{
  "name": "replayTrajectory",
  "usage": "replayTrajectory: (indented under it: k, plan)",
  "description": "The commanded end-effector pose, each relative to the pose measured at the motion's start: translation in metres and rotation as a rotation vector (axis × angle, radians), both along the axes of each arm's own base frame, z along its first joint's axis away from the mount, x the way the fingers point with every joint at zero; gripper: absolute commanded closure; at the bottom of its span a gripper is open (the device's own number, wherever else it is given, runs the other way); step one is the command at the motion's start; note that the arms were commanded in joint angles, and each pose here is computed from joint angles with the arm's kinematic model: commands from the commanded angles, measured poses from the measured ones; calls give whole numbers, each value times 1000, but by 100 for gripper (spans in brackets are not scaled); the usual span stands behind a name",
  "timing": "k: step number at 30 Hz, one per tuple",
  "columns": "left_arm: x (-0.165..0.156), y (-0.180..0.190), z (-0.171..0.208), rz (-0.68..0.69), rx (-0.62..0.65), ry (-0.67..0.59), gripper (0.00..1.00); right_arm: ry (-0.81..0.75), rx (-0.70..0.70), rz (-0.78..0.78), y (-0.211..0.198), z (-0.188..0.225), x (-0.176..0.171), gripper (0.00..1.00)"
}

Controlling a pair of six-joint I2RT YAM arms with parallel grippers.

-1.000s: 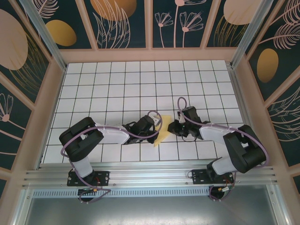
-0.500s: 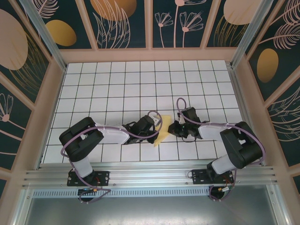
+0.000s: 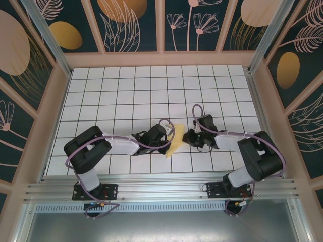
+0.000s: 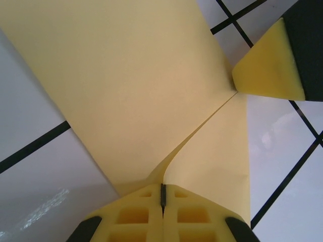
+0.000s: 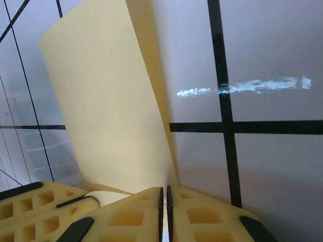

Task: Fold a paper plane with a square sheet of paper (pick it up from the middle)
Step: Third fold the triangle at the center of the table.

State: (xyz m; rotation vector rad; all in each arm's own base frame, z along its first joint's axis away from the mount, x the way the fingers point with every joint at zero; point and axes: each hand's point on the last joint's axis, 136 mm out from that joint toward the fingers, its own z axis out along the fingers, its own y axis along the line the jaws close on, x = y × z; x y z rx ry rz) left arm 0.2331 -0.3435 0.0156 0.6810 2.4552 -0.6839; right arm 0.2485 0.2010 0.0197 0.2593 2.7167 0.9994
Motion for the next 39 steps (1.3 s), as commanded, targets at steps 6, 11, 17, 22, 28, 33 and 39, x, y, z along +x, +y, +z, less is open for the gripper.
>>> replayTrajectory:
  k: [6, 11, 17, 22, 28, 33, 39]
  plan:
    - [-7, 17, -20, 6, 83, 42, 99, -77, 97, 41, 21, 41, -13, 85]
    - [-7, 15, -20, 0, 83, 42, 98, -60, 147, 74, 46, 39, -31, 86]
    - [-6, 14, -19, 0, 87, 41, 99, -20, 153, 68, 54, 24, -40, 86]
    - [-6, 14, -19, 1, 87, 41, 99, -2, 143, 81, 57, 14, -46, 86]
    - [-6, 15, -23, 6, 91, 50, 99, 6, 132, 88, 57, 3, -46, 86]
    - [-6, 15, -25, 4, 97, 52, 99, 6, 111, 84, 54, 1, -45, 86]
    - [-8, 16, -26, 1, 94, 52, 100, -31, 135, 86, 54, 20, -45, 85]
